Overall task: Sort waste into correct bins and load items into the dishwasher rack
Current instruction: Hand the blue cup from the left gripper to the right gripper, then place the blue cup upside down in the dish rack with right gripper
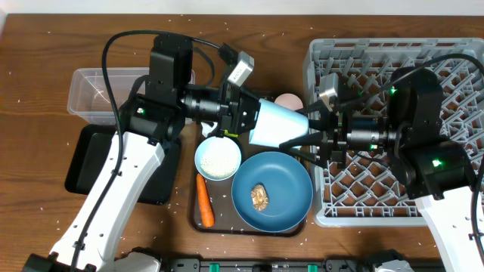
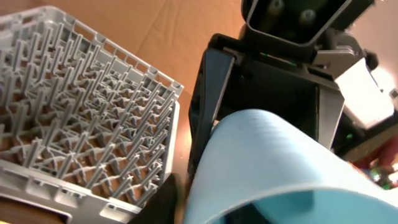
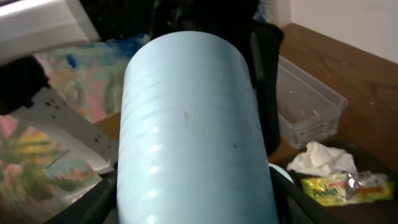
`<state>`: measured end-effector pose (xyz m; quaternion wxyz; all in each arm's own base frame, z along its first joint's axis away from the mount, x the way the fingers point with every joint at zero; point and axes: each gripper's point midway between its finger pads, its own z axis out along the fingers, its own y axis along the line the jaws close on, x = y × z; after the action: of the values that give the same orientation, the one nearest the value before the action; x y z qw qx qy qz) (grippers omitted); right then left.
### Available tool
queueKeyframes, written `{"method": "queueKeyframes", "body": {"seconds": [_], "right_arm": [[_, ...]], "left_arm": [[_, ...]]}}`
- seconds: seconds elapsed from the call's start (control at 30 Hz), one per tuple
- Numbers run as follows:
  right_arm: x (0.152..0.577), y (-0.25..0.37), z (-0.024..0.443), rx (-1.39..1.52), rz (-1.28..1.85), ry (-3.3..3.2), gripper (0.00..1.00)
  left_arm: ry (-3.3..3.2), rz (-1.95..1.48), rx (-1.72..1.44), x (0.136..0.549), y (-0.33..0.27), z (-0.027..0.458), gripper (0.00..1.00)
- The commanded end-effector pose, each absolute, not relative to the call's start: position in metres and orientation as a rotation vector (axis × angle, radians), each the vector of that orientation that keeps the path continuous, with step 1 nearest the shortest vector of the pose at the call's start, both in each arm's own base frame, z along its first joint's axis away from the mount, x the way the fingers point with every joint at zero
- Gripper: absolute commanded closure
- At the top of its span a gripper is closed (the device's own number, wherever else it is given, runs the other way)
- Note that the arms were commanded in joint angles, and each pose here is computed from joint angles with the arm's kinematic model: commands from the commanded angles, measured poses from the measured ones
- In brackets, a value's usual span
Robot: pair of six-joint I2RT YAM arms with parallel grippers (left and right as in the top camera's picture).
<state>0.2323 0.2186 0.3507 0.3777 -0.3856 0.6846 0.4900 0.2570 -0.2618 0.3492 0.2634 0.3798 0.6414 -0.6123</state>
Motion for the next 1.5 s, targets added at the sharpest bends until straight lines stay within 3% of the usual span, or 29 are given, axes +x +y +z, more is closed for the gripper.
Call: {"method": "queueKeyframes", "body": {"seconds": [0.0,0.07,0.13,0.2,0.3,0.6,1.0,1.17,1.47], "right_arm": [[0.235,0.215,0.355,-0.944,1.173,1.778,0.51],[0.240,0.208,0.351,-0.892,1.108,1.829,0.51],[0.246,0.198,0.346,-0.812,1.044,1.895,0.52],[0.253,0.184,0.340,-0.711,0.972,1.965,0.53],[0.264,0.152,0.329,-0.515,0.835,2.079,0.53],[0.275,0.029,0.292,0.152,0.459,2.290,0.52],[0.248,-0.141,0.249,1.101,0.155,2.193,0.50],[0.242,-0.177,0.217,1.382,0.188,2.164,0.52],[0.247,-0.182,0.164,1.582,0.304,2.265,0.51]], "left_arm": [[1.746,-1.626,1.006,0.259,-0.261,0.354,0.57],[1.766,-1.593,0.985,0.265,-0.261,0.351,0.43],[1.794,-1.547,0.950,0.273,-0.259,0.347,0.36],[1.816,-1.501,0.913,0.282,-0.255,0.344,0.20],[1.851,-1.426,0.846,0.298,-0.244,0.340,0.14],[1.917,-1.395,0.742,0.313,-0.221,0.332,0.11],[1.941,-1.401,0.721,0.312,-0.218,0.329,0.11],[1.944,-1.403,0.719,0.312,-0.218,0.329,0.12],[1.975,-1.396,0.697,0.312,-0.217,0.324,0.12]]}}
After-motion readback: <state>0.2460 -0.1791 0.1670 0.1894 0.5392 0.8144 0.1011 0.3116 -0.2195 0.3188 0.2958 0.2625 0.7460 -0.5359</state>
